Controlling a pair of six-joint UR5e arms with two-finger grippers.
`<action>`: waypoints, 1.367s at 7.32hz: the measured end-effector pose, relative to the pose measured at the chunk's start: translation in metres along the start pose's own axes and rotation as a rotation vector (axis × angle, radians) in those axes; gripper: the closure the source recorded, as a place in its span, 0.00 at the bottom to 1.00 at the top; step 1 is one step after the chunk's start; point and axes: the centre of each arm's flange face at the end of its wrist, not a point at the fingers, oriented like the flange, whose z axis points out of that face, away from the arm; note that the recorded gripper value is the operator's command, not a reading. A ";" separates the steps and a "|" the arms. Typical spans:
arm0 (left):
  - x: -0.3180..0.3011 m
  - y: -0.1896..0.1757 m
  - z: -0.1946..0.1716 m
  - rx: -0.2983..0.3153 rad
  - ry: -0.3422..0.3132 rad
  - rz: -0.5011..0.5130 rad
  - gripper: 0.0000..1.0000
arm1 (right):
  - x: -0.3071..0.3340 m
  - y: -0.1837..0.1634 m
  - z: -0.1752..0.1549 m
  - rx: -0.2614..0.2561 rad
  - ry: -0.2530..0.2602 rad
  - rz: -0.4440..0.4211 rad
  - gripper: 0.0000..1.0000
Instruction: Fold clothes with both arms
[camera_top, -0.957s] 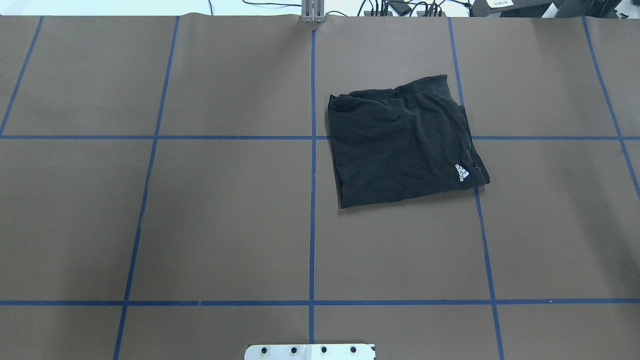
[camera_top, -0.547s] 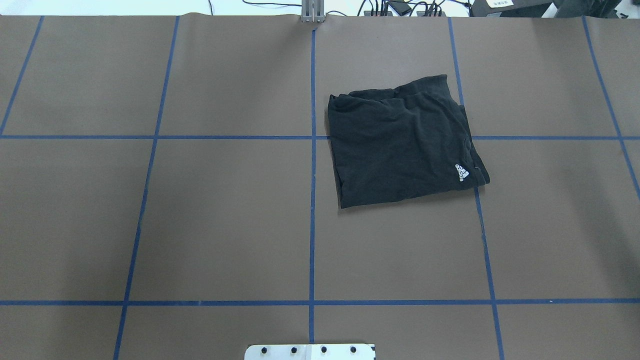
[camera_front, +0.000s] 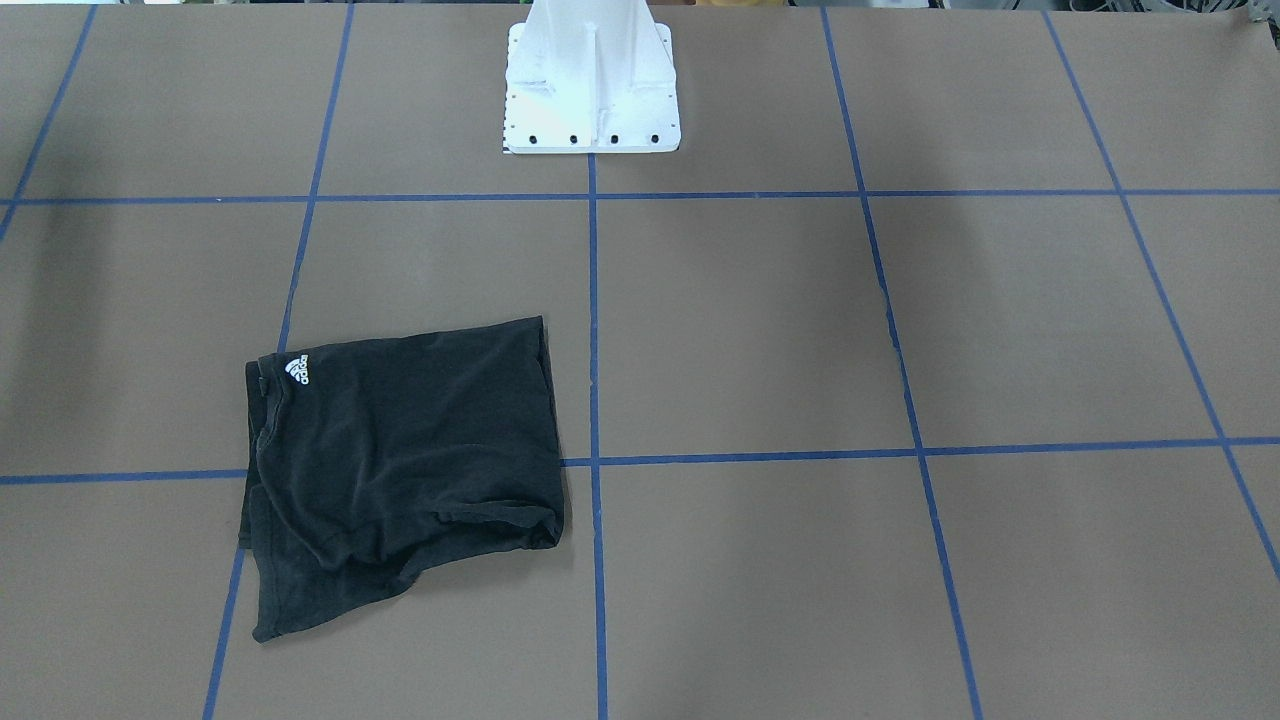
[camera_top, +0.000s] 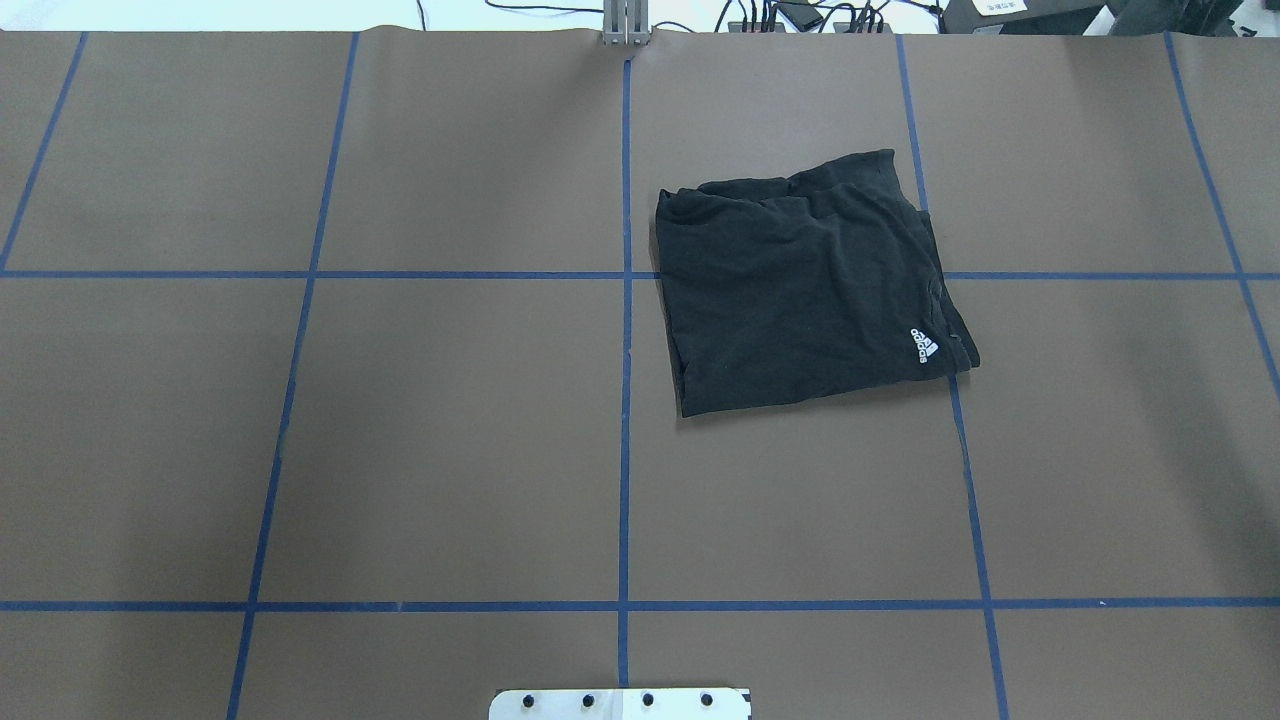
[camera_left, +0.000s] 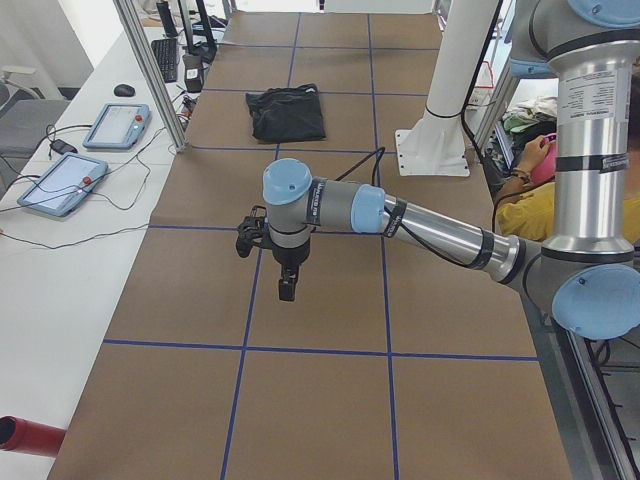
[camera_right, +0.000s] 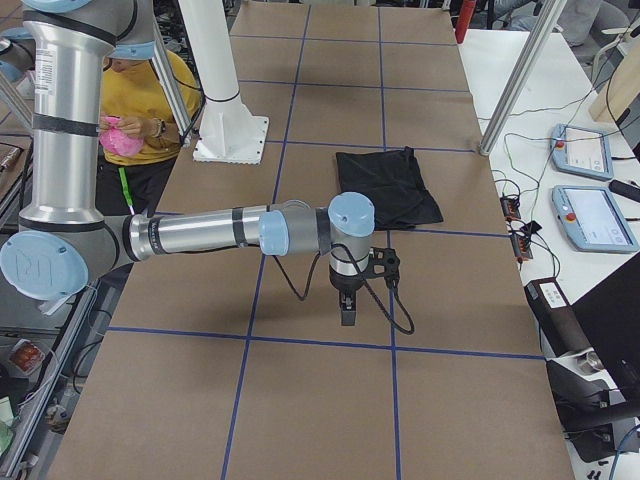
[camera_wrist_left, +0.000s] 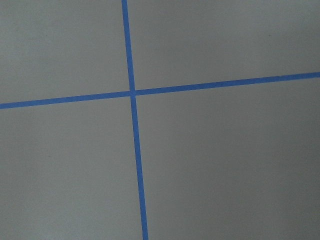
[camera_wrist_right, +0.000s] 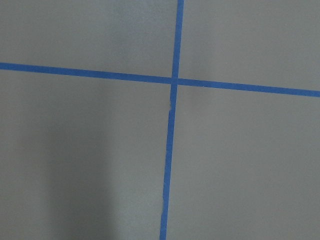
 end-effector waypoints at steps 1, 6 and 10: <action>-0.004 0.000 0.005 -0.009 0.002 -0.007 0.01 | 0.000 0.000 0.000 0.000 -0.001 0.000 0.00; -0.014 0.000 0.016 -0.029 0.001 -0.025 0.01 | 0.000 0.000 0.000 0.000 0.000 0.000 0.00; -0.016 0.000 0.018 -0.035 0.003 -0.031 0.01 | -0.001 0.000 -0.001 0.001 -0.004 -0.003 0.00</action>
